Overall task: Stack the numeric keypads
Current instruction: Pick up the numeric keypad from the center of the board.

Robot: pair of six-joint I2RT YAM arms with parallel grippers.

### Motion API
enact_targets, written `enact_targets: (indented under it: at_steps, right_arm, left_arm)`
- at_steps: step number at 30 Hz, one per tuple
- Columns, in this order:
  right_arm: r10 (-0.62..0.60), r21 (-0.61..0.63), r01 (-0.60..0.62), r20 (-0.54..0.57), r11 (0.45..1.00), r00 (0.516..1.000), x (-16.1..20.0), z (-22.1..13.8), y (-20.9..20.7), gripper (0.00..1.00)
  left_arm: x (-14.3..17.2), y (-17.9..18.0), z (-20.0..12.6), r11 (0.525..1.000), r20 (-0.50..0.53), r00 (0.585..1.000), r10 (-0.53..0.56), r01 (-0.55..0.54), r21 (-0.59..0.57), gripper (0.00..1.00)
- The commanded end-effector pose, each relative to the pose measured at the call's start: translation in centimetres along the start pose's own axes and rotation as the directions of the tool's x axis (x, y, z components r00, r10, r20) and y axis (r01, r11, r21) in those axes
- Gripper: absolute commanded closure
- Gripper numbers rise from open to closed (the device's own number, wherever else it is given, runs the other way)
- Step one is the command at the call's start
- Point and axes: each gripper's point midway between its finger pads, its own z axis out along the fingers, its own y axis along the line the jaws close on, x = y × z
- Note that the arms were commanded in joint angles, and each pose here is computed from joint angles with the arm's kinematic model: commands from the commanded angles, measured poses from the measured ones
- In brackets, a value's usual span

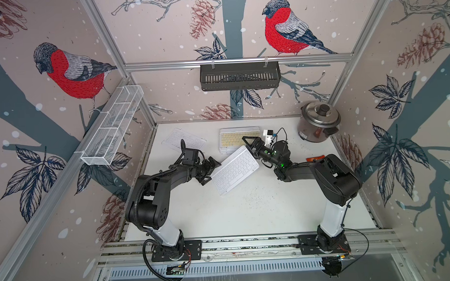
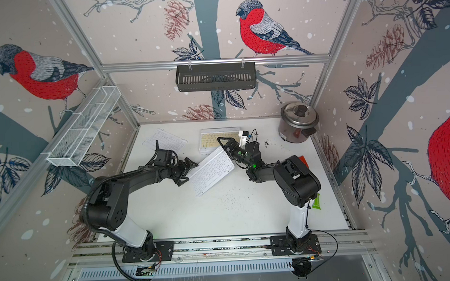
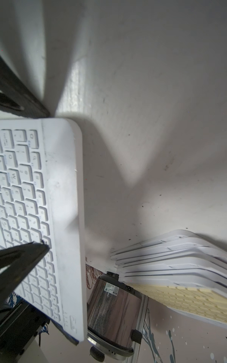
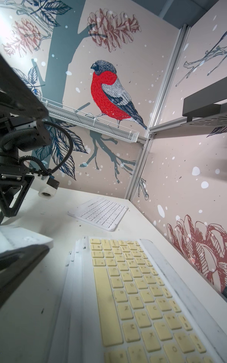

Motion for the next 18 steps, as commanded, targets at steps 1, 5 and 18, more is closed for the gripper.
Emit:
enact_targets:
  at_steps: [1, 5, 18]
  right_arm:
    - [0.160, 0.076, -0.151, -0.132, 0.986, 0.978, 3.2, -0.4, -1.4, 0.00]
    - [0.184, 0.106, -0.174, -0.101, 0.979, 0.978, 2.9, -0.9, -1.8, 0.00]
    - [0.317, 0.075, -0.315, -0.027, 0.946, 0.948, 2.9, -1.5, -1.8, 0.00]
  left_arm:
    - [0.3, -6.6, -0.9, 0.954, -0.014, 0.990, 0.140, -0.131, 0.271, 0.03]
    - [0.2, -6.4, -0.8, 0.954, -0.011, 0.991, 0.134, -0.127, 0.272, 0.04]
    - [0.2, -6.2, -0.7, 0.954, -0.004, 0.992, 0.128, -0.122, 0.275, 0.04]
